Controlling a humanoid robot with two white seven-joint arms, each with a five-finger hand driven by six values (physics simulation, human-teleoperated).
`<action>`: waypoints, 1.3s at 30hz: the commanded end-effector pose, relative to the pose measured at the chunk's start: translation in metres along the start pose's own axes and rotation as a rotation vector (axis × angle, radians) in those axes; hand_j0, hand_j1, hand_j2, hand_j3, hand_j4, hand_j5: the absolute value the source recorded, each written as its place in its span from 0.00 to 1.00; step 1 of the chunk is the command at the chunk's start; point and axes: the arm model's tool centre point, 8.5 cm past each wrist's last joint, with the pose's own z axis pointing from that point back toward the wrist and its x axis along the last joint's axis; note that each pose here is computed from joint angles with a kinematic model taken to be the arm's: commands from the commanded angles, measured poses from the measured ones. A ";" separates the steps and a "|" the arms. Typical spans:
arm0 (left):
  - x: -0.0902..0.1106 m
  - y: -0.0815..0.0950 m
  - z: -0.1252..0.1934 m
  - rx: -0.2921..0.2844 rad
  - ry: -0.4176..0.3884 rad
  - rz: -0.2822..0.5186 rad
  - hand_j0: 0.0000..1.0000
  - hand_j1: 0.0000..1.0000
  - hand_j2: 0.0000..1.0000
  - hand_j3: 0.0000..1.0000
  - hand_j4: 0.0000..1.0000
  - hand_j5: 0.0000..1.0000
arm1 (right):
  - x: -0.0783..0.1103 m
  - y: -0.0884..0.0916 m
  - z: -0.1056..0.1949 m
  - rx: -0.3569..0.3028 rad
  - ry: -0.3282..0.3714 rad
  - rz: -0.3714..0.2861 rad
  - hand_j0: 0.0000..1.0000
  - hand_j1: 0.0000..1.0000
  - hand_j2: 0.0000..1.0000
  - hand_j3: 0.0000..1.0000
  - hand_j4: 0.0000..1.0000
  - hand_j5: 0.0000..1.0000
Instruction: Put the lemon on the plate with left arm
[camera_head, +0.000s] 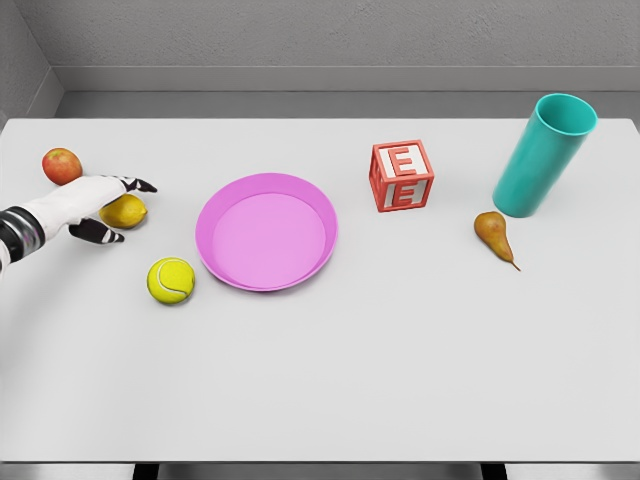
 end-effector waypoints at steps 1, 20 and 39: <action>0.000 0.000 0.000 0.000 0.000 0.003 0.83 0.83 0.83 0.83 0.83 0.83 | 0.000 0.000 0.000 0.001 0.000 0.000 1.00 1.00 1.00 1.00 1.00 1.00; -0.002 0.003 -0.002 0.000 0.000 -0.002 0.73 0.73 0.73 0.73 0.73 0.73 | 0.000 0.000 0.000 -0.001 0.000 0.000 1.00 1.00 1.00 1.00 1.00 1.00; 0.008 0.005 -0.009 -0.010 -0.031 -0.019 0.60 0.60 0.60 0.60 0.60 0.60 | 0.000 0.000 0.000 0.001 0.000 0.000 1.00 1.00 1.00 1.00 1.00 1.00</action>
